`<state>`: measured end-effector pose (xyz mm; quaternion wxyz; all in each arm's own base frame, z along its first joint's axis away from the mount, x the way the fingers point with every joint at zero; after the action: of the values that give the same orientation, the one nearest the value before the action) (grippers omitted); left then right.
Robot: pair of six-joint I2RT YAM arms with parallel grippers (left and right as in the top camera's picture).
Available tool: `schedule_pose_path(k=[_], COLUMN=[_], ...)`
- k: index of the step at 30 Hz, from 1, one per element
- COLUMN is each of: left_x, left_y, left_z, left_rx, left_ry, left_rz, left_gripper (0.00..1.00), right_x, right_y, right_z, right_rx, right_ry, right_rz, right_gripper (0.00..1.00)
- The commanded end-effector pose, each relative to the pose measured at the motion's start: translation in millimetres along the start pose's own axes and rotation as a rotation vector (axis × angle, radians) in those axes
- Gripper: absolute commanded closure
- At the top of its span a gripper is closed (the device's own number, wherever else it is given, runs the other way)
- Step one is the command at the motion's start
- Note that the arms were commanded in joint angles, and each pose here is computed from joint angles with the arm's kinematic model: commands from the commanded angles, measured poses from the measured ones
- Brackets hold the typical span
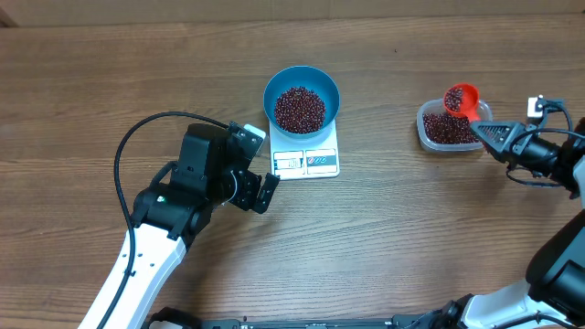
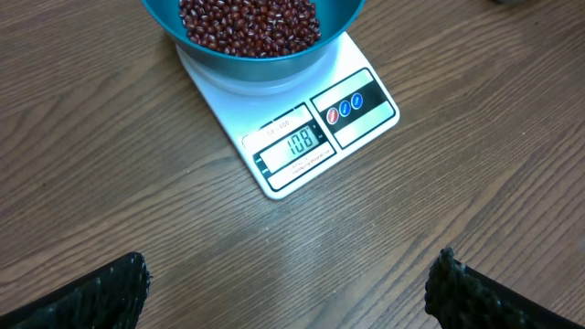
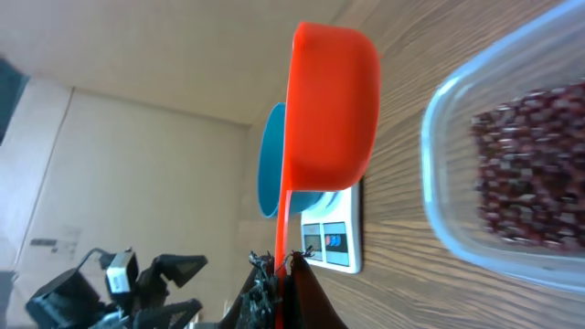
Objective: Scoop item into bowl and weigh 150g on scale
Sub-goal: 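Lift the filled red scoop and carry it over the blue bowl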
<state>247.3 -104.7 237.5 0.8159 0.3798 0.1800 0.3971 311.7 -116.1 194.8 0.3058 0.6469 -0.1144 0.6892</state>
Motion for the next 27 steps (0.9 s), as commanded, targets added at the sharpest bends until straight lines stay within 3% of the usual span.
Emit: schedule_pose_path(k=[1,16,27], left_x=[1,1,1], left_y=[-1,-1,-1], left_z=[-2,-2,-2], left_rx=[0.004,0.003,0.003], left_ry=[-0.019,-0.019,-0.019], left_rz=[0.005,0.005,0.005], left_gripper=[0.00,0.00,0.00], right_x=[20,80,123], right_y=[-15,-131,-210], right_z=[-8,-23,-55], right_rx=[0.047,0.270,0.251], right_ry=[0.056,0.115,0.347], right_rz=[0.063,-0.085,-0.238], right_gripper=[0.96,0.96,0.96])
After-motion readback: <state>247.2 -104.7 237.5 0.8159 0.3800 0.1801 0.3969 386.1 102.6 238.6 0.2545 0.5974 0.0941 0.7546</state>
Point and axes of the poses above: each gripper's point midway between its finger pads, its own y axis back along the fingers, its own x axis along the line the jaws close on, z = x × y, the point moved 9 cm from there along y, back along the fingers, and after that the axes turned 10 degrees about -y, right-handed, at the moved point
